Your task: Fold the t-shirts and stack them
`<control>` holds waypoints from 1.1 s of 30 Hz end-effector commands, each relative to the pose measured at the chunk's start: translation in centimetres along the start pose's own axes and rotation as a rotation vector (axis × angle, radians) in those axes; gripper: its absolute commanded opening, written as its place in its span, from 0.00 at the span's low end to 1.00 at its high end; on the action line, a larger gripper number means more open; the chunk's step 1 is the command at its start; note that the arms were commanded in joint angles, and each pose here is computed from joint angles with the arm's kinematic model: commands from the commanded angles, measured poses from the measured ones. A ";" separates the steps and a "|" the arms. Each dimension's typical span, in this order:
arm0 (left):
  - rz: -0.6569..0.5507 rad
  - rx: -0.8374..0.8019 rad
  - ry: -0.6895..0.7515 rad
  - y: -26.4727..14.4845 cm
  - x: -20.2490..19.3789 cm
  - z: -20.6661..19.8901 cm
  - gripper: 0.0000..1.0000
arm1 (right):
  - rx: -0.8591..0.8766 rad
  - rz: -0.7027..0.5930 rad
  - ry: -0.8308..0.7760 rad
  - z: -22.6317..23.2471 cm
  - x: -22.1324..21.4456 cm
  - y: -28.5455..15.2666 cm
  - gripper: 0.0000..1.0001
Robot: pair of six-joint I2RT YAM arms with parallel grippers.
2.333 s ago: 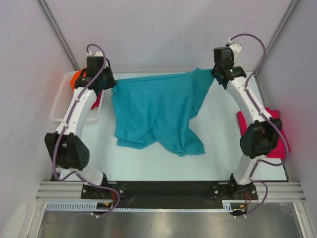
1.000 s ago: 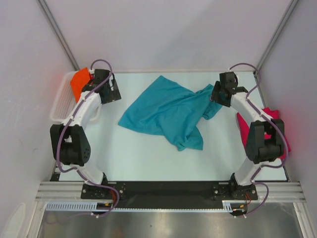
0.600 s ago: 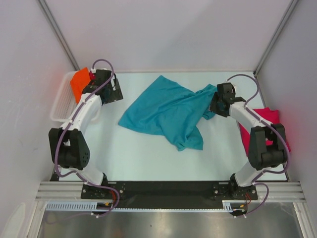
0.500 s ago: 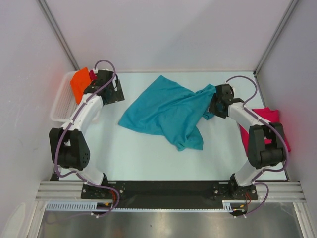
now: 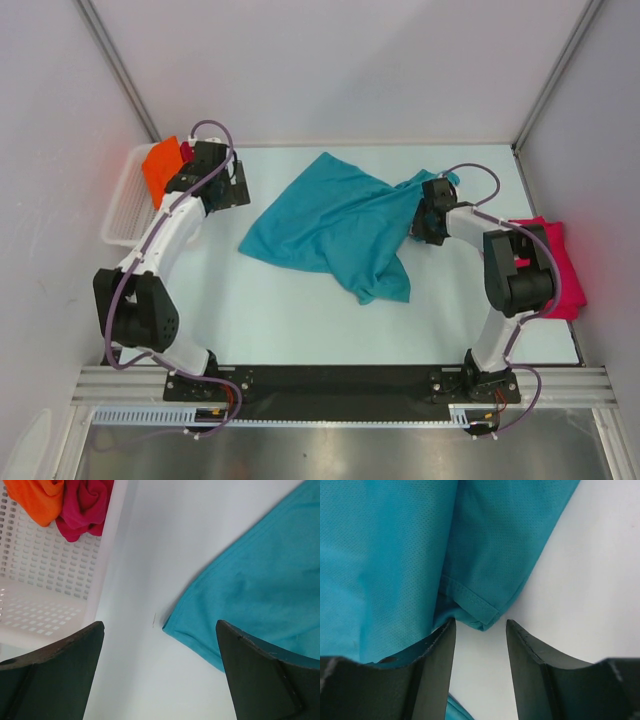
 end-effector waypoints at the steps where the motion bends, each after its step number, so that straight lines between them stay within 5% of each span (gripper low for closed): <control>1: -0.076 -0.022 0.008 -2.5 1.8 0.1 0.98 | 0.021 -0.060 0.024 0.9 1.7 0.4 0.49; 5: -0.085 -0.027 0.004 -2.8 2.0 0.1 0.98 | 0.021 -0.069 0.024 1.1 1.9 0.6 0.35; 9: -0.080 -0.029 0.005 -2.7 1.8 0.0 0.98 | 0.007 -0.083 0.015 1.3 2.1 0.2 0.00; 25: -0.061 -0.067 0.002 -2.4 1.5 -0.4 0.98 | -0.339 -0.271 0.044 -1.4 3.9 -10.5 0.00; 33: -0.063 -0.099 -0.007 -2.9 1.4 -0.5 0.98 | -0.500 -0.215 0.091 -4.6 2.5 -12.0 0.00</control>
Point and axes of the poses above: each gripper's point midway between its finger pads, its own y axis out along the fingers, its own z axis along the line the jaws close on, x = y × z, the point moved 7 cm from there along -y, back along the fingers, and after that the axes turned 12 degrees about -y, right-handed, at the moved point
